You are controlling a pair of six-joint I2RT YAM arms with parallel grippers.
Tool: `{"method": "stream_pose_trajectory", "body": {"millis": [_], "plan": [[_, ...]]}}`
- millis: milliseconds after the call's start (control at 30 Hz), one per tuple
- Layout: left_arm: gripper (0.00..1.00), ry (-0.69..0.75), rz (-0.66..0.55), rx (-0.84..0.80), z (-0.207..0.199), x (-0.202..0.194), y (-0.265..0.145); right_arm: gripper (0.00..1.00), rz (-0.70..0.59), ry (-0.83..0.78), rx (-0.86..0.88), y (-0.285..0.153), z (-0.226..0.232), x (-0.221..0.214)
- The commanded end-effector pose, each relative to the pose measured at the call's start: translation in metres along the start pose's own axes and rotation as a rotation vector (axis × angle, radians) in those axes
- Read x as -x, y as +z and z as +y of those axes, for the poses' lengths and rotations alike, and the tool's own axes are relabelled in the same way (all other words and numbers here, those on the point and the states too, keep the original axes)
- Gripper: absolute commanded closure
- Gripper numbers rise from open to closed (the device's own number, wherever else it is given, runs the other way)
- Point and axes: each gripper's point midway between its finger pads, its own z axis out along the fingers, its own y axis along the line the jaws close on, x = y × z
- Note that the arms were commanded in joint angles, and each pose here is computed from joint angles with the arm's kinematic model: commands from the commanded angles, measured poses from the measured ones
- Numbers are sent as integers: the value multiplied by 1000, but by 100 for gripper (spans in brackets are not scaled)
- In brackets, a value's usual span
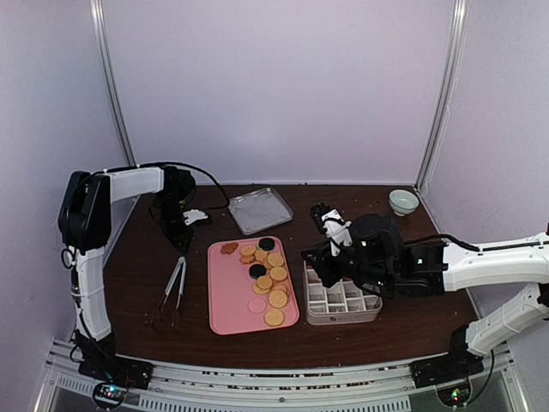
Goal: Pack the cookies
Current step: Adjust the clamp at the center of the board.
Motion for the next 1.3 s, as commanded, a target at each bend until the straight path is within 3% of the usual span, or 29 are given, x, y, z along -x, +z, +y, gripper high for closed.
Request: {"method": "stream_pose_trajectory", "body": {"millis": [0,167,267,467,833,1000,1267], "plan": [[76,73,7,-14,-9,5,-1,81,-15,14,-25,-5,-6,8],[53,18,62,-17,-17,-21,-8,81,-12,7,-29,-5,-6,7],[41,-57,33,-29,-24,-42,-20,80,-3,3,-33,-4,-7,3],[37,-69,43,-70,-49,-78,-15,80,-1,0,-30,0,-7,1],[45,-47,126,-153,-73,-93,28,80,3,4,-34,0,-7,-1],[55,-29,135,-73,-59,-93,28,81,-1,8,-35,1,-7,1],[83,71,45,-20,-48,-75,15,81,-8,6,-42,5,-5,9]]}}
